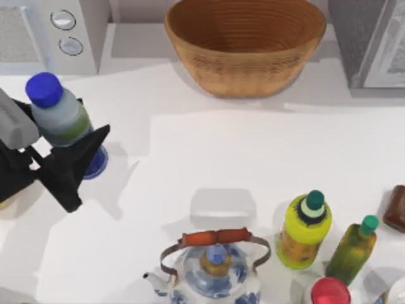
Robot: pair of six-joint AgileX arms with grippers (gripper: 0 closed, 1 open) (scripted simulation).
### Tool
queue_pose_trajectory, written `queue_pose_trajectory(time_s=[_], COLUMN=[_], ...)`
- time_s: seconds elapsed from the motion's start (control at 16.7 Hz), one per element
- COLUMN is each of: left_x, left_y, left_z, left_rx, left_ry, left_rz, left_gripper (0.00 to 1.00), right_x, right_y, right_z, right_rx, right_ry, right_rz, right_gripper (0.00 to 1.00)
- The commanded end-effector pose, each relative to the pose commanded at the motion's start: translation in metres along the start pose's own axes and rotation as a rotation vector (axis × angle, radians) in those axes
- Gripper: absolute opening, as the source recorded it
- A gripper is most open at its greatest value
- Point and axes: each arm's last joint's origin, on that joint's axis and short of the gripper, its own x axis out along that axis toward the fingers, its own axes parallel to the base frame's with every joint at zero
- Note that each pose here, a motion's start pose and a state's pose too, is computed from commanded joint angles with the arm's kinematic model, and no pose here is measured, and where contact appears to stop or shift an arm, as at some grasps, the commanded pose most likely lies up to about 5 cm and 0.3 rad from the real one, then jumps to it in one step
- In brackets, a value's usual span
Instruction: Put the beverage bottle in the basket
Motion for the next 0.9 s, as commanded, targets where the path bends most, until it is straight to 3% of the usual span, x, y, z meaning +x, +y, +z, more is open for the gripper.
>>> queue_pose_trajectory(time_s=[0.36,0.9], left_x=[0.068,0.205], left_y=[0.038,0.073], left_z=[0.051,0.111], left_rx=[-0.022,-0.045], left_ry=[0.029,0.102], left_rz=[-0.003,0.007], left_gripper=[0.00,0.00], right_x=[0.000,0.000], right_y=[0.000,0.000], right_z=[0.000,0.000], right_rx=[0.000,0.000], right_ry=[0.000,0.000], right_rz=[0.000,0.000], right_gripper=[1.00,1.00])
